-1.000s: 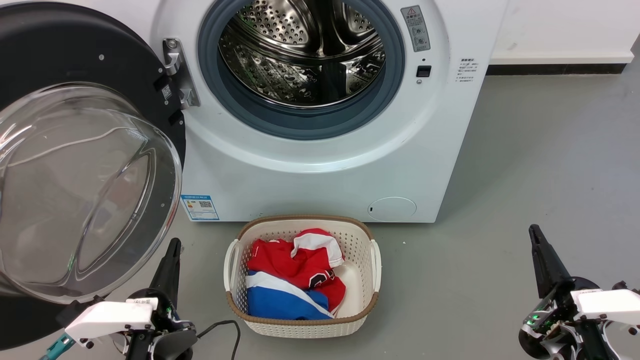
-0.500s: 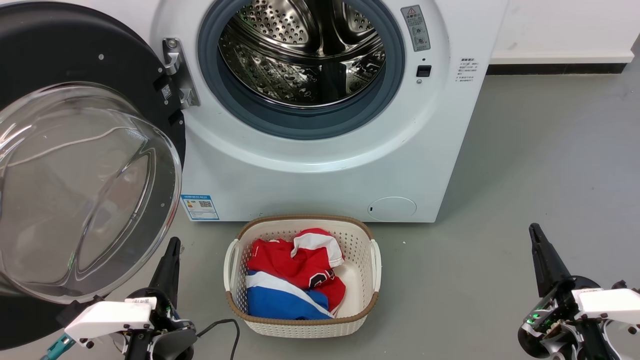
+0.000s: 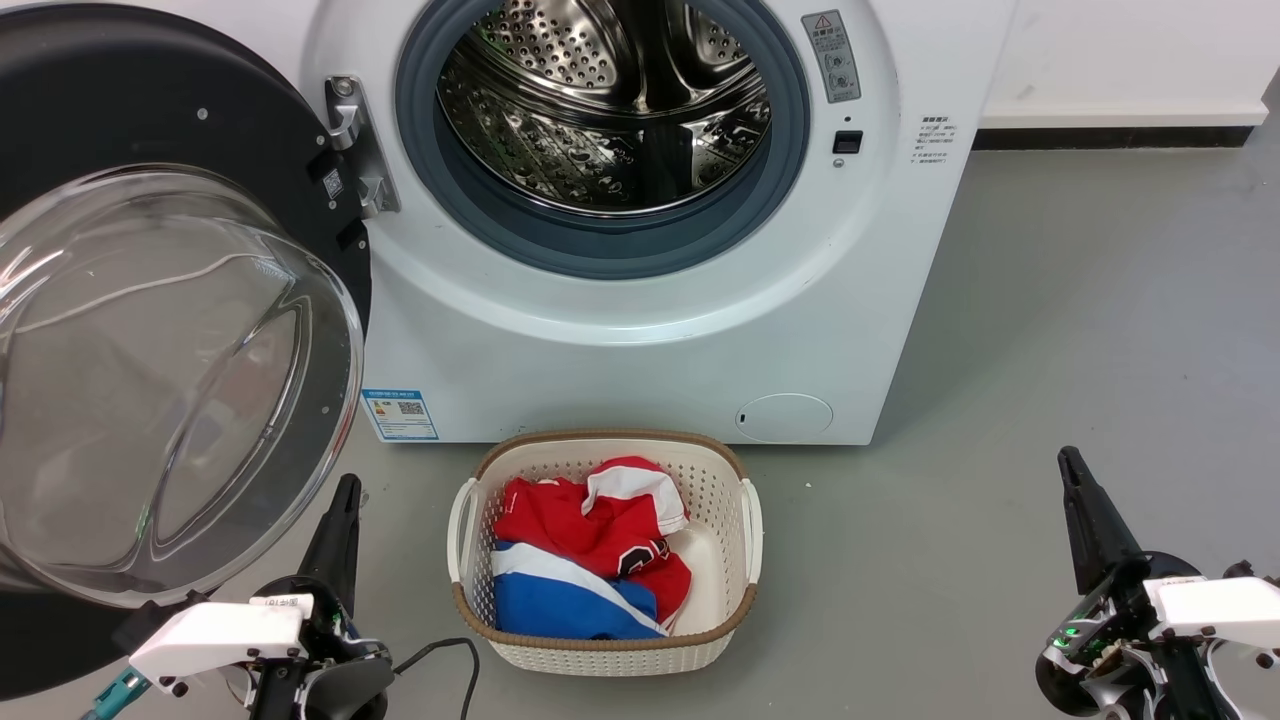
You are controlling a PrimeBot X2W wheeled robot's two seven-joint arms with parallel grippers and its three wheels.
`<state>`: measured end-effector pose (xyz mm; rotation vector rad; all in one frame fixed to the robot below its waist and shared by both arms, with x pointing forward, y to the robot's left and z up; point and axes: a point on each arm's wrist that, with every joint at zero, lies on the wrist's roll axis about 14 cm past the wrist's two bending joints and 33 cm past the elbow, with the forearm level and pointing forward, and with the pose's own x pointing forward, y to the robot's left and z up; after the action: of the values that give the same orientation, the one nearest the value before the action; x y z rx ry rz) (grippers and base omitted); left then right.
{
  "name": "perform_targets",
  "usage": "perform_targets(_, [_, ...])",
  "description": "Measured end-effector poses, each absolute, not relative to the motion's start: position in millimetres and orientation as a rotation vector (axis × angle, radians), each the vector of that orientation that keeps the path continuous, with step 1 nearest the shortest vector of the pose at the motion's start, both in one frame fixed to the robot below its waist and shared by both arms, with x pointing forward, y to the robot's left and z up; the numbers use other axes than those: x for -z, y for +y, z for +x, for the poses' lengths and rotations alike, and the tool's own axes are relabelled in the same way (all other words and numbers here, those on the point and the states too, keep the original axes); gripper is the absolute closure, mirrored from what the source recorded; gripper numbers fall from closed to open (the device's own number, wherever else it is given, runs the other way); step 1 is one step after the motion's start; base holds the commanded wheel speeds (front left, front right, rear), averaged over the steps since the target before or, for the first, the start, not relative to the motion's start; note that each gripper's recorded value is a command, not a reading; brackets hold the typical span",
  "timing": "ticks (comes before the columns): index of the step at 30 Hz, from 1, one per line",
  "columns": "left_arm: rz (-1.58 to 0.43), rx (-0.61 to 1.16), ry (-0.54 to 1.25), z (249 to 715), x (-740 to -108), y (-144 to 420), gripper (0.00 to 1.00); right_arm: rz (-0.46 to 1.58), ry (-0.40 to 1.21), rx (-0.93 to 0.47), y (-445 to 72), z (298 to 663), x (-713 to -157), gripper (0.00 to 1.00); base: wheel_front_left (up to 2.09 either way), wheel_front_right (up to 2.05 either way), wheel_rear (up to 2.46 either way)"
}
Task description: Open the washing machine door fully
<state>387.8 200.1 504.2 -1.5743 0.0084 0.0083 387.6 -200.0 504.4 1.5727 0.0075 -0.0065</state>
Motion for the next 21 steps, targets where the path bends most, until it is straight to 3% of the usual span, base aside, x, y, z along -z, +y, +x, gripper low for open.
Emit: perform_targets(21, [-1.574, -0.008, 0.008, 387.8, -504.1, 200.1, 1.0, 1.573, 0.008, 0.007, -200.0, 387.6, -504.4, 1.0, 0.0, 0.0, 0.0])
